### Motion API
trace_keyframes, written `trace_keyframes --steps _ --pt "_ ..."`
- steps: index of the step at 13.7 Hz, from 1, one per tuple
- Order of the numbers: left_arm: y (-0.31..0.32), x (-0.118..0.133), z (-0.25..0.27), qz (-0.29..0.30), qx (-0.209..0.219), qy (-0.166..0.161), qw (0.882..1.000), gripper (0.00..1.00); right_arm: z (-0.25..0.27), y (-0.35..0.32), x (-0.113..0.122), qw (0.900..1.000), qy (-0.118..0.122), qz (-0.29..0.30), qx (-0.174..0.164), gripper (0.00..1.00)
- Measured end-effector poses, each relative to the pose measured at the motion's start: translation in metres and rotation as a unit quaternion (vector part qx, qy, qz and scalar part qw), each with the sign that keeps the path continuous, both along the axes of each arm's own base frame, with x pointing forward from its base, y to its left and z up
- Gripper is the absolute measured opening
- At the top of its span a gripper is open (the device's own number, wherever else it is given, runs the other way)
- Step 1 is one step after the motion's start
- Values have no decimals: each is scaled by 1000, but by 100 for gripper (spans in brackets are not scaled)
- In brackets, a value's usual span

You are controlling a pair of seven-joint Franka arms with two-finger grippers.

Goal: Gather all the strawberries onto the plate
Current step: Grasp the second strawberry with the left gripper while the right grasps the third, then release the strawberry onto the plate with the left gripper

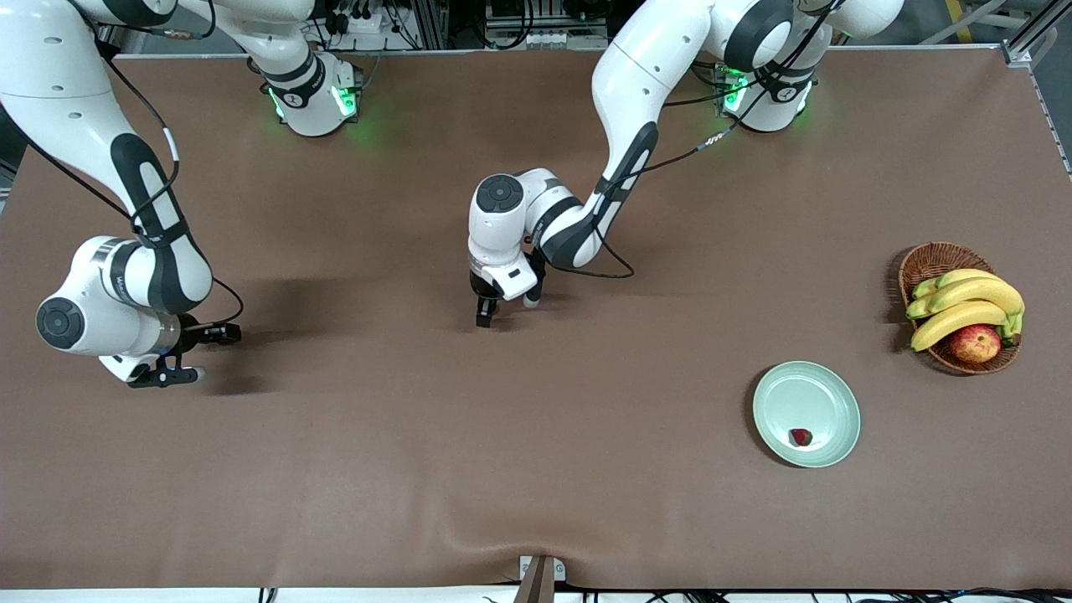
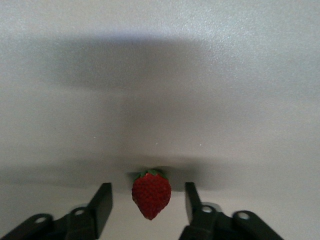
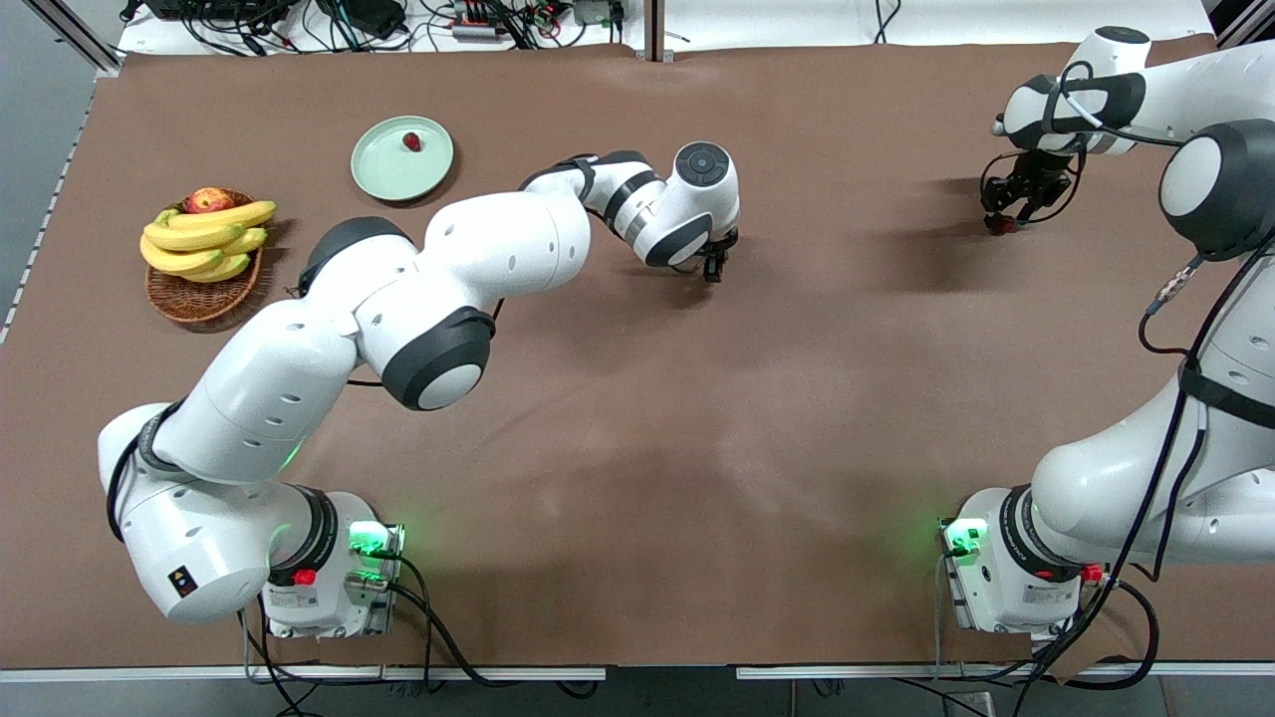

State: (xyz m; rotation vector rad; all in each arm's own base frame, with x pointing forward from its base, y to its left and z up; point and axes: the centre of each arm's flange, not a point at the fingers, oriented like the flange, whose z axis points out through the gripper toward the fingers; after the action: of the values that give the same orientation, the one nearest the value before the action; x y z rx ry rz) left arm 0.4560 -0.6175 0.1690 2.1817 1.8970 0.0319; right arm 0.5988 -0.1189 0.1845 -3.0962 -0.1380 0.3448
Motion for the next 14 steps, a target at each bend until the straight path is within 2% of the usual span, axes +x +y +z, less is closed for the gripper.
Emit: trace_keyframes --steps 1,2,3,4,6,8,12,14 --pt "-1 -1 0 -2 0 -1 1000 48 0 0 0 1000 0 0 0 51" --pt "-3 -2 2 -3 -1 -3 1000 38 0 0 0 1000 0 1 0 51" --pt "-4 0 5 -5 -1 -7 1000 33 0 0 0 1000 -1 1 0 42" --pt "-4 2 9 -6 -2 -13 1000 33 0 0 0 1000 -1 1 0 36" --pt "0 15 24 -2 1 -27 1000 33 1 0 1 1000 -2 1 0 32" --pt "14 36 45 5 24 -45 999 33 1 1 1 1000 -2 1 0 32" --pt "72 95 67 26 103 -94 990 33 13 5 11 1000 -18 4 1 32" --pt "125 136 62 39 142 -90 985 33 31 24 20 999 -35 -11 27 32"
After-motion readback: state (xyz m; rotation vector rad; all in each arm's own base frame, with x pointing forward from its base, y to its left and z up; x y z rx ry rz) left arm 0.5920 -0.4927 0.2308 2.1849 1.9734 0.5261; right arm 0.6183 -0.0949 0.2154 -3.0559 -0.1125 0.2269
